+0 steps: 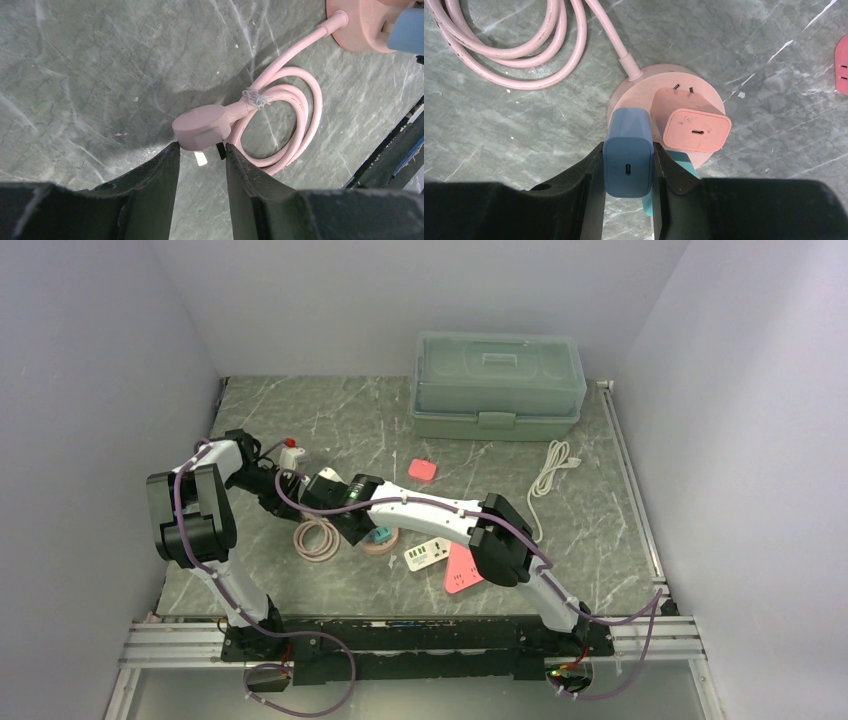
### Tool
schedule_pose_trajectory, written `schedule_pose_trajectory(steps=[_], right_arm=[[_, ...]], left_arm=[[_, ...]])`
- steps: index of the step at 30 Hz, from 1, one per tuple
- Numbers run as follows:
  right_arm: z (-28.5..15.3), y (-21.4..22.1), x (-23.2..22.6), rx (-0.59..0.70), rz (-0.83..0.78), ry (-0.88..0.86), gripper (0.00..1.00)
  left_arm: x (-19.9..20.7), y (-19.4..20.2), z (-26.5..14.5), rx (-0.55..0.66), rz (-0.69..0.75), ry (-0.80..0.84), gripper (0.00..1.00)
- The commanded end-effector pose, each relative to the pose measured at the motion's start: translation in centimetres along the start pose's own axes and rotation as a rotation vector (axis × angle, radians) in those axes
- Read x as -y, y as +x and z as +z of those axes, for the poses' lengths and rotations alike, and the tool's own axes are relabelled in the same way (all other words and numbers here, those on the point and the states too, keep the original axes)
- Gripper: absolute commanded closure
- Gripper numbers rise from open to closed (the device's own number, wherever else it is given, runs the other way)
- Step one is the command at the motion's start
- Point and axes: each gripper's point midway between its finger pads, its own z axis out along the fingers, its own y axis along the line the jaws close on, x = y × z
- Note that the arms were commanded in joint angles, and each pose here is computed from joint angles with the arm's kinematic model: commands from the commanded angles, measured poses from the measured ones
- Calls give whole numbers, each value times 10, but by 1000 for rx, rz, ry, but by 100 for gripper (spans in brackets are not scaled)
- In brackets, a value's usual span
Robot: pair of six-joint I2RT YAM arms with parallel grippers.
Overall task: Insert the plug
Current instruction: Insert the plug into the socket.
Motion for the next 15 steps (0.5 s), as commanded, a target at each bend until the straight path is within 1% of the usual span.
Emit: schedule_pose_trajectory(steps=[1,15], right_arm=[[-10,2,-4,4,12,-13,100],[15,31,-3,-69,-6,-1,100]], left_arm=[[-5,-8,-7,22,39,-36,57],[-4,-10,-7,30,37,-24,60]])
